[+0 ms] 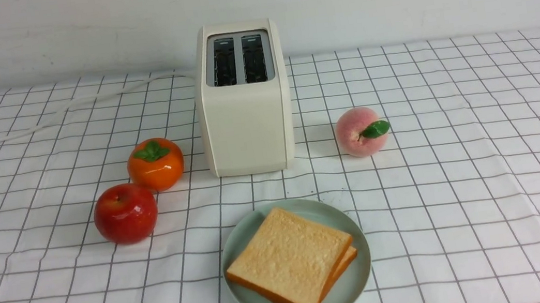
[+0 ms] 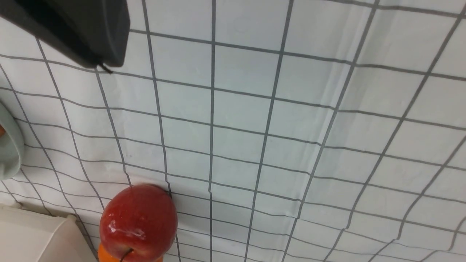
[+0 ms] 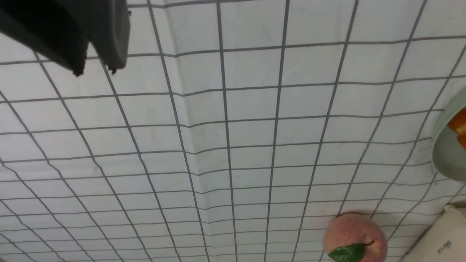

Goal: Take toasted bread from bread machine on white checkered table place on plate.

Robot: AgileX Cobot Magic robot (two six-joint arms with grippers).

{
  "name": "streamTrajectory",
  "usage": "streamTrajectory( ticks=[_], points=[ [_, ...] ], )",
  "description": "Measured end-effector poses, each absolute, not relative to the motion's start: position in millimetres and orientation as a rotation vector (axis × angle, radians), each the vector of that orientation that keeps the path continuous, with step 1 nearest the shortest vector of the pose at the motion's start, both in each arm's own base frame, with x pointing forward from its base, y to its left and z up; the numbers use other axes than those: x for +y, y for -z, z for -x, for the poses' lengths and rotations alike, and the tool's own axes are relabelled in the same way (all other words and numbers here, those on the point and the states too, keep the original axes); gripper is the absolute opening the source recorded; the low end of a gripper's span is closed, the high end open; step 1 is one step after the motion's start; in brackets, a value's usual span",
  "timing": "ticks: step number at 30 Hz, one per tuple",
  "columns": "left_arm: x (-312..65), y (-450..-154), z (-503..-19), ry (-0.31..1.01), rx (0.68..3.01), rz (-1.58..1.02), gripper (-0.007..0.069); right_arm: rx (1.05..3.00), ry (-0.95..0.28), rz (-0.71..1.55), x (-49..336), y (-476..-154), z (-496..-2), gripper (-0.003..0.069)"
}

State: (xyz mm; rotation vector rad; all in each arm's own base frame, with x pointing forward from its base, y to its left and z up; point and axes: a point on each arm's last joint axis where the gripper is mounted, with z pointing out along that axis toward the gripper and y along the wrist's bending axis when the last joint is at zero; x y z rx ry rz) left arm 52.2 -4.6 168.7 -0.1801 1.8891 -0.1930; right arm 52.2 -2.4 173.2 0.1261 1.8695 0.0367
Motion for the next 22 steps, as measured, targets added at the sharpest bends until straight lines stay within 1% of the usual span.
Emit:
streamTrajectory(
  ticks=[22],
  points=[
    [-4.6,-168.7,-52.2,0.193,1.889,0.18,0.0006,1.87,-0.037,-0.126,-2.4,-173.2,-52.2,0.0127]
  ],
)
